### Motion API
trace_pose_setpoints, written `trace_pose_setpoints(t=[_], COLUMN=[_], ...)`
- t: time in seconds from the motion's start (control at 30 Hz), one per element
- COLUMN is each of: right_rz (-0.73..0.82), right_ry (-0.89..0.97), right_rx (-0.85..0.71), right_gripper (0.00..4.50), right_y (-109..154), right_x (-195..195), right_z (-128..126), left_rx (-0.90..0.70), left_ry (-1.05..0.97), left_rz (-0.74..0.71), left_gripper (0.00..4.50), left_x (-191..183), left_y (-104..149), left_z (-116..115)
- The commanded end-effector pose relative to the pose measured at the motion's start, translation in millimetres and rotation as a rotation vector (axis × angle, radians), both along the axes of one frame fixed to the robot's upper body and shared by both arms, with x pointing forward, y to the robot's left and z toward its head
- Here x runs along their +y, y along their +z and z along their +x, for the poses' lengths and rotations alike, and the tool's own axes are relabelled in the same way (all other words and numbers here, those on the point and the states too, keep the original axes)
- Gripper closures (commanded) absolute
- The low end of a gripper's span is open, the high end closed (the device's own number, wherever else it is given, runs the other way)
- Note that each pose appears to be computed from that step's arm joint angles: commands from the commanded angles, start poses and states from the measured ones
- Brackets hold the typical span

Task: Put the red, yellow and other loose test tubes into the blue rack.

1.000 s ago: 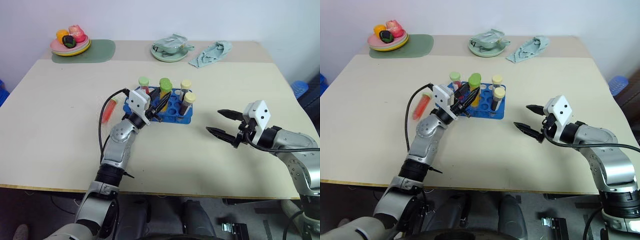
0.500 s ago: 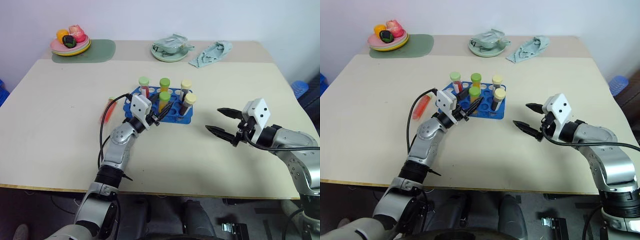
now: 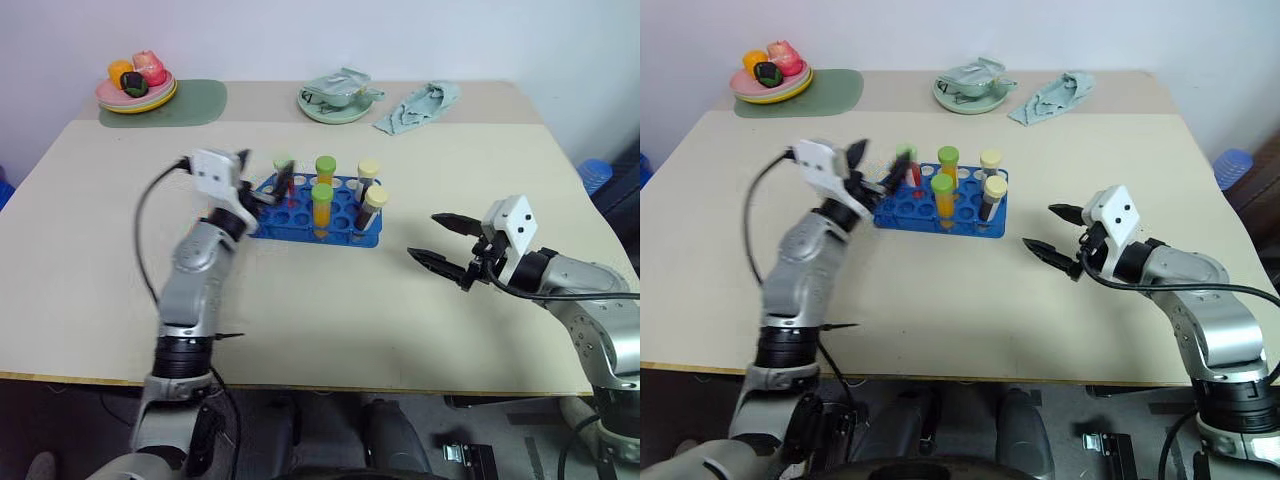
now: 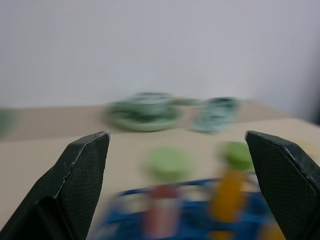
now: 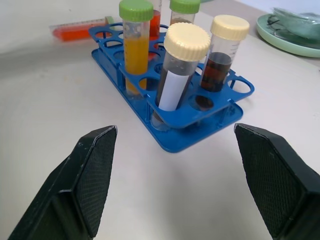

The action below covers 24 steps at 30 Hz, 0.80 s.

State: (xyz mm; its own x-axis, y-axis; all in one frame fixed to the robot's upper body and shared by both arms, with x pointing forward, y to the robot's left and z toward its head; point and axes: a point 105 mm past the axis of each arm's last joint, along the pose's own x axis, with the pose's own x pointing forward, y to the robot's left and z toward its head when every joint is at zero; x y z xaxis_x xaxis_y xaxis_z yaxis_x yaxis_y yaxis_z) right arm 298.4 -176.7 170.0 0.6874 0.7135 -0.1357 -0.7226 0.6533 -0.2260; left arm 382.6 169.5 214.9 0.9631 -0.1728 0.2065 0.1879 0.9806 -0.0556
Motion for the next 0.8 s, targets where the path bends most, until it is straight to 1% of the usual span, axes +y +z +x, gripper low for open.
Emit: trace_pose_setpoints(t=[0.03,0.07,0.1,0.13,0.2,0.27,0.33,0.4,0.5,0.67,0.8], right_rz=[0.013,0.019,0.023,0.024,0.025,0.022,0.022,0.023,0.022,0.023,0.023], right_ry=[0.029,0.035,0.039,0.04,0.039,0.039,0.037,0.033,0.024,0.012,0.008], right_rx=[-0.051,-0.054,-0.058,-0.06,-0.062,-0.063,-0.065,-0.07,-0.076,-0.079,-0.079], right_gripper=[0.65,0.65,0.65,0.65,0.65,0.65,0.65,0.65,0.65,0.65,0.65], right_y=[5.5,5.1,4.8,4.7,3.7,2.4,2.1,3.0,3.6,3.4,3.4], right_x=[8.9,11.0,12.2,13.0,12.5,11.8,12.0,11.9,11.1,10.4,10.4], right_z=[3.2,4.3,4.9,5.7,6.4,6.6,7.1,7.1,6.8,4.6,3.2], left_rx=[0.134,0.224,0.375,0.481,0.576,0.685,0.753,0.835,0.907,0.965,1.0], left_ry=[0.16,0.179,0.167,0.156,0.09,0.06,0.047,0.015,-0.012,-0.013,-0.009], left_rz=[0.028,0.057,0.075,0.08,0.1,0.118,0.156,0.203,0.248,0.325,0.344], left_gripper=[0.06,0.06,0.06,0.06,0.06,0.06,0.06,0.06,0.06,0.06,0.06], left_x=[37.9,45.1,50.5,54.0,53.0,53.6,54.0,50.2,50.1,56.2,60.0], left_y=[26.9,26.4,18.1,12.3,12.3,4.6,-3.6,-17.8,-30.7,-44.3,-52.6], left_z=[9.2,14.5,21.3,23.7,27.2,30.2,32.1,33.3,35.4,39.8,41.5])
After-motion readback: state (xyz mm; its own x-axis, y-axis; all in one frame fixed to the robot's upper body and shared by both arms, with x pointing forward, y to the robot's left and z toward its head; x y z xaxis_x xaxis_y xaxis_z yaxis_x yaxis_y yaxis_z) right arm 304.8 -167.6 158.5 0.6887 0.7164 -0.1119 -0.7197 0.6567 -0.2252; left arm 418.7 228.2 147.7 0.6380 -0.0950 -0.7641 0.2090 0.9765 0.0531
